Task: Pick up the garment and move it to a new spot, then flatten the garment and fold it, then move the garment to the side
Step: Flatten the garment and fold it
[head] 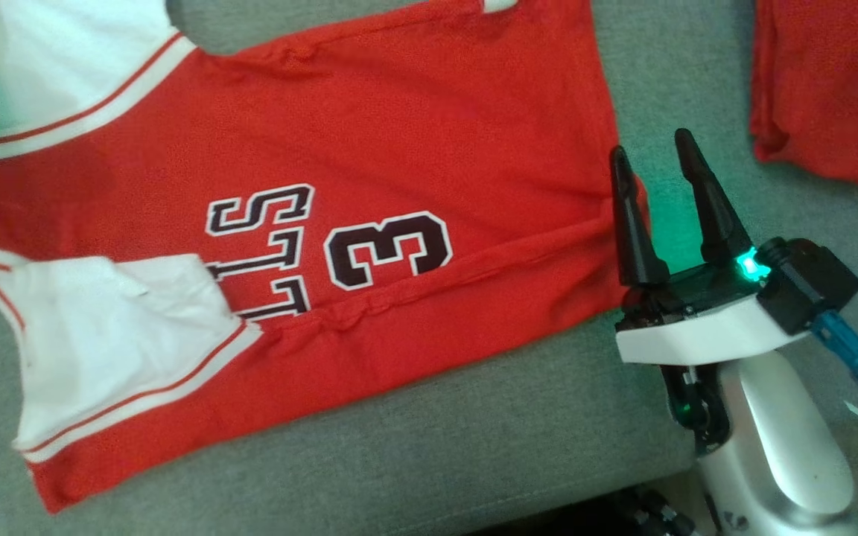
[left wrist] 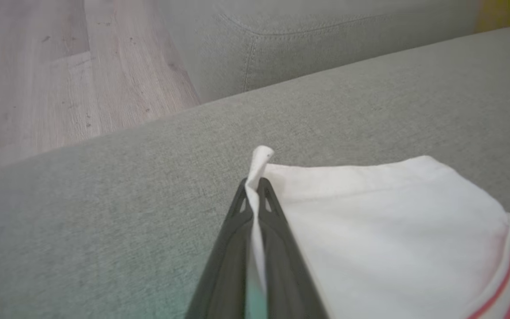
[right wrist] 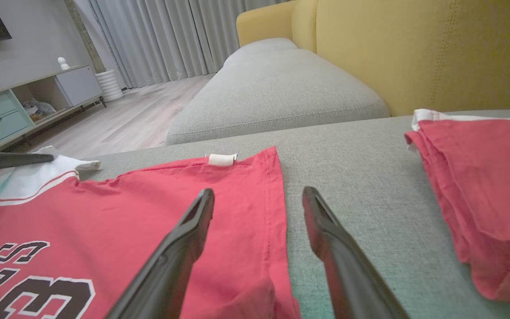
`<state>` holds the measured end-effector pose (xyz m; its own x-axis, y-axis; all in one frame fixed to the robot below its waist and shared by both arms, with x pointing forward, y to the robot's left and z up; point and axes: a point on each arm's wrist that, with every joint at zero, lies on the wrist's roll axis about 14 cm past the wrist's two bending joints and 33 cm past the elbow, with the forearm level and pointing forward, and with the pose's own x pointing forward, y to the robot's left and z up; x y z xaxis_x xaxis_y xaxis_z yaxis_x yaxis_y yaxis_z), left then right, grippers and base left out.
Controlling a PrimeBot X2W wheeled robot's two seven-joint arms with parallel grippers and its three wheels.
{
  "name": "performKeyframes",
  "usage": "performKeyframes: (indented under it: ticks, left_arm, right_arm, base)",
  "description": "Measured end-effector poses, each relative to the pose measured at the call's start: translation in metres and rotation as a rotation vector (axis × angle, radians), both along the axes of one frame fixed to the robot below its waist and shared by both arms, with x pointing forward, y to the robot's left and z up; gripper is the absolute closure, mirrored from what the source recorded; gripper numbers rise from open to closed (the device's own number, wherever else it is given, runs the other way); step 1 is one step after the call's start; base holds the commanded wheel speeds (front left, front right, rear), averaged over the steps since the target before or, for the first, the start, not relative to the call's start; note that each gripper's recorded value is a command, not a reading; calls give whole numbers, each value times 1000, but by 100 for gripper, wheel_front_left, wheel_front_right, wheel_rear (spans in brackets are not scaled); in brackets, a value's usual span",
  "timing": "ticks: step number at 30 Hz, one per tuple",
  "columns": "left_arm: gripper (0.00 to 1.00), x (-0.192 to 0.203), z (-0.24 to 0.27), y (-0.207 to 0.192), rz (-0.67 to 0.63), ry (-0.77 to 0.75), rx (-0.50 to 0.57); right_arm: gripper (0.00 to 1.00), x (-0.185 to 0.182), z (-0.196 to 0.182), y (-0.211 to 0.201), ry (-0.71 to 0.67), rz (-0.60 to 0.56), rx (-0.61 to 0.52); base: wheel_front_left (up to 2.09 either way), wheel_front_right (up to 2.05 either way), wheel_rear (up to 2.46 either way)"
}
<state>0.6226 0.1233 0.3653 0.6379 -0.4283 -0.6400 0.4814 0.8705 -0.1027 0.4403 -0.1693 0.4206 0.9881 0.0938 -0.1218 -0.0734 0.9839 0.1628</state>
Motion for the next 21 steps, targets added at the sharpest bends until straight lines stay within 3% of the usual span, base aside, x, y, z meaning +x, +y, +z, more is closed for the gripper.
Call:
performKeyframes:
  ticks: [7,13,21]
  left_arm:
    - [100,-15,51,-8,-29,-179,-48]
    - [100,-36,107,-4,-30,-340,-120]
    - [100,-85,130,3,-73,-389,-123]
  right_arm:
    - [0,13,6,0,-14,2,-11]
    - [0,41,9,9,56,40,-57]
    - [0,82,20,15,173,62,-169]
  base:
    - [0,0,0]
    - [0,0,0]
    - [0,0,0]
